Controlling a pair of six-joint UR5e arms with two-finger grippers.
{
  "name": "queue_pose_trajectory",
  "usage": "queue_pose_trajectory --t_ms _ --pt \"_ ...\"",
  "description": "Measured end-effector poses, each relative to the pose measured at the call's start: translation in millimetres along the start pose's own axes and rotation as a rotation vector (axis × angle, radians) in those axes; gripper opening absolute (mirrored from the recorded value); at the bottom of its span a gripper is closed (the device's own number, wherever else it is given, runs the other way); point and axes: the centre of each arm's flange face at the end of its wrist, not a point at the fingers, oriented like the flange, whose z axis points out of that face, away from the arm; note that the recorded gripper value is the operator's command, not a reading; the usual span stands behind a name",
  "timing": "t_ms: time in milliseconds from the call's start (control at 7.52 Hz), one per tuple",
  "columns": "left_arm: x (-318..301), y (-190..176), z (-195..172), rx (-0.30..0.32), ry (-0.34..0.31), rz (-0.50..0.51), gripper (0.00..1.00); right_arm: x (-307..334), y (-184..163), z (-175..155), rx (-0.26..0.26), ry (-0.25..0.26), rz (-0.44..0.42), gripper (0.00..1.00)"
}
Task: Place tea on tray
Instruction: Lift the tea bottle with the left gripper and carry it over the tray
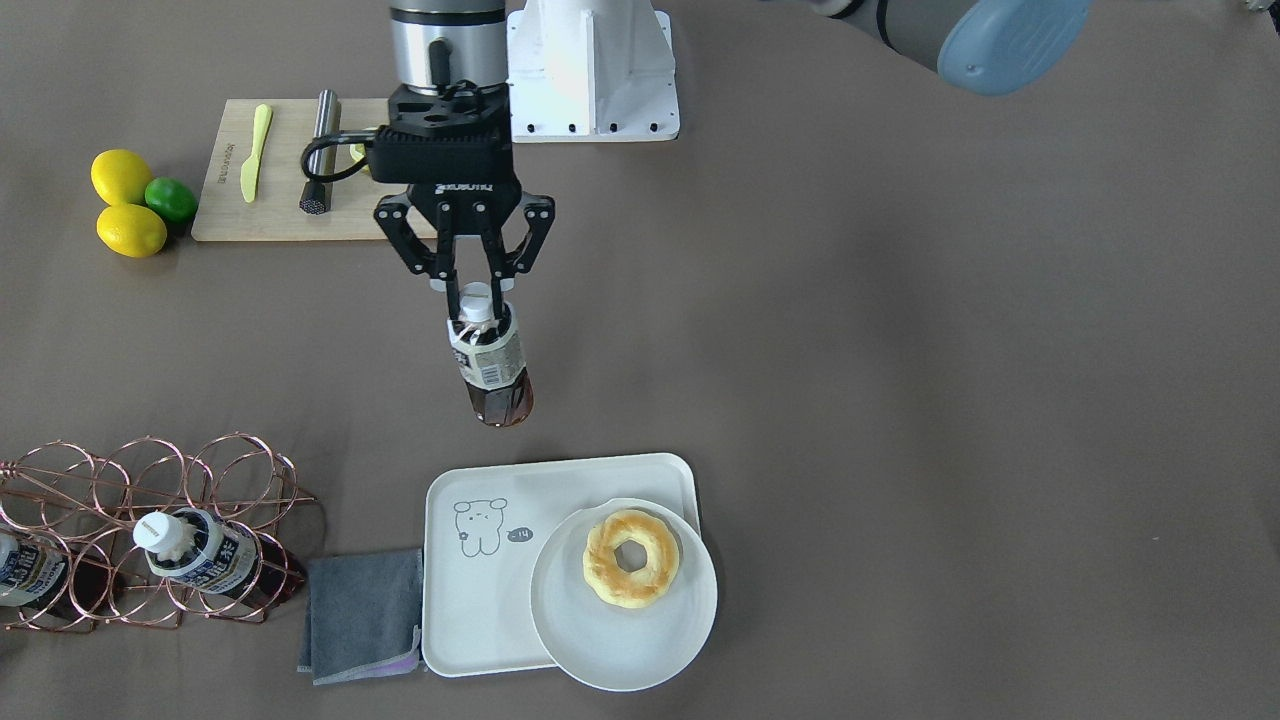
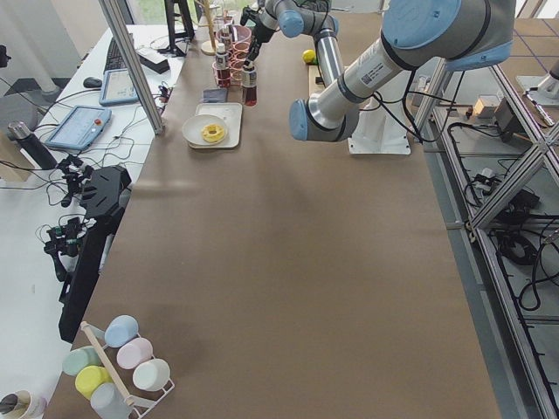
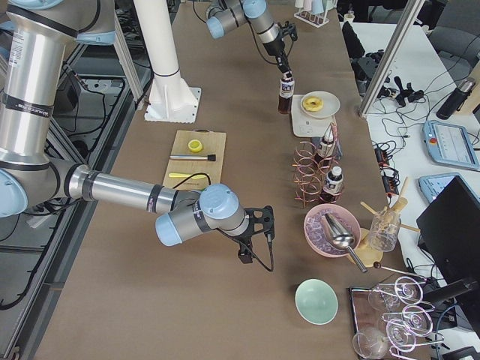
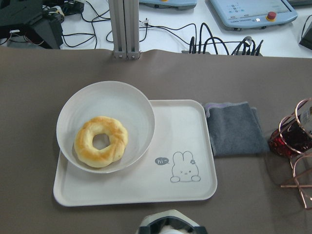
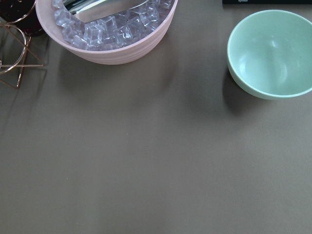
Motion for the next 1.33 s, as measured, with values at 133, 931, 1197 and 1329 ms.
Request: queue_pose_trajectory --t_ms 133,931,1197,1329 --pt "27 -23 9 0.009 -0.016 -0.002 0.0 1 -2 1 -0.023 0.006 0.026 1.0" --pt "72 -88 93 0.05 -0.043 0.035 0.0 -16 -14 34 -0.174 0.051 0.066 1.0" --pt "62 -95 116 0.058 -0.051 0.056 0.0 -21 -20 37 -0.182 0.061 0.059 1.0" --pt "58 -95 122 0.056 -0.058 0.068 0.0 -22 -21 38 -0.182 0.065 0.056 1.0"
